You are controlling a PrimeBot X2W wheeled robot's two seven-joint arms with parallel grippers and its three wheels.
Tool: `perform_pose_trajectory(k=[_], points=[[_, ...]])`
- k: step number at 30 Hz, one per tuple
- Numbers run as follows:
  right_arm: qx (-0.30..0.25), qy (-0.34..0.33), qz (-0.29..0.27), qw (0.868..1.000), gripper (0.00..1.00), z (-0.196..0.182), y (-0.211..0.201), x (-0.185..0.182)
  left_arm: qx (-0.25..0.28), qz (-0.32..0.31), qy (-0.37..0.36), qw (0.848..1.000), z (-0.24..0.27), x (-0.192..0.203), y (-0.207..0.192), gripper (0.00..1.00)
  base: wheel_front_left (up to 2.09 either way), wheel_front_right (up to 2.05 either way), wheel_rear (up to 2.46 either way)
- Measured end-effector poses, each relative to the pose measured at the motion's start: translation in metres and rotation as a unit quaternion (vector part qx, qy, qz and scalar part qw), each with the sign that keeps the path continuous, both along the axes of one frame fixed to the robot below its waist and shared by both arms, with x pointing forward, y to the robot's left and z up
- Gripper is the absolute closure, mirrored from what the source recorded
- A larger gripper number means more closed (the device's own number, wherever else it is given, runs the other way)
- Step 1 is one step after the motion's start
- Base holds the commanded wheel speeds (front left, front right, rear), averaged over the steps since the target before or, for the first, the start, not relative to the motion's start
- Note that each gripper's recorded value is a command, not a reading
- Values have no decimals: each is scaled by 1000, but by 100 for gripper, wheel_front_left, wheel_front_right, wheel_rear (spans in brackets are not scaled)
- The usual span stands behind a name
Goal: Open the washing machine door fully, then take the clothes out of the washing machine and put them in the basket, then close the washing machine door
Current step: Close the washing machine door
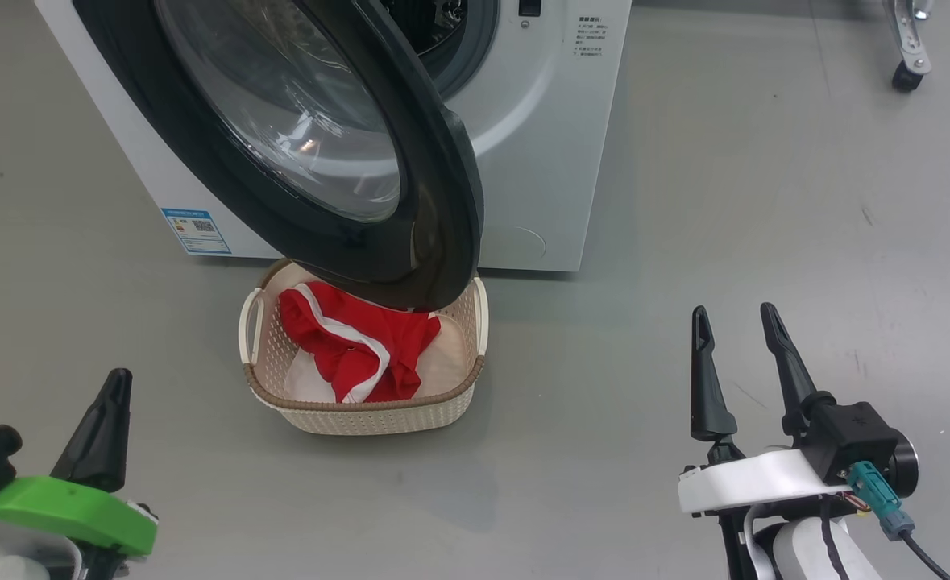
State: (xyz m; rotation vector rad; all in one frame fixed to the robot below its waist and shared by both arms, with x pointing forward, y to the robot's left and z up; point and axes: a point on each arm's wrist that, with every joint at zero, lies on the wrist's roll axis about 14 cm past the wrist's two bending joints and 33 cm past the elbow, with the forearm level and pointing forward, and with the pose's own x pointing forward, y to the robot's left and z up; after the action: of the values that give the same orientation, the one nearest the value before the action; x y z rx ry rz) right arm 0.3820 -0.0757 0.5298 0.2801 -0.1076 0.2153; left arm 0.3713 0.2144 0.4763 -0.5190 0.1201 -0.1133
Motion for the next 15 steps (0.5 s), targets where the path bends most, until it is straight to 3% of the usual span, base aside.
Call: perform_pose_trajectory(k=[1, 3, 4, 15], points=[[0, 0, 0, 1000, 0, 0, 0, 0, 2, 4, -1, 1000, 0, 0, 0, 58, 0, 0, 0], [0, -1, -1, 1000, 0, 0, -1, 0, 13, 6, -3, 1000, 0, -1, 1, 5, 0, 0, 0], [0, 0, -2, 1000, 0, 0, -2, 0, 20, 6, -5, 1000, 0, -2, 1, 0, 0, 0, 0], [0, 3, -3, 1000, 0, -2, -2, -4, 32, 27, -44, 998, 21, 2, 5, 0, 0, 0, 0]])
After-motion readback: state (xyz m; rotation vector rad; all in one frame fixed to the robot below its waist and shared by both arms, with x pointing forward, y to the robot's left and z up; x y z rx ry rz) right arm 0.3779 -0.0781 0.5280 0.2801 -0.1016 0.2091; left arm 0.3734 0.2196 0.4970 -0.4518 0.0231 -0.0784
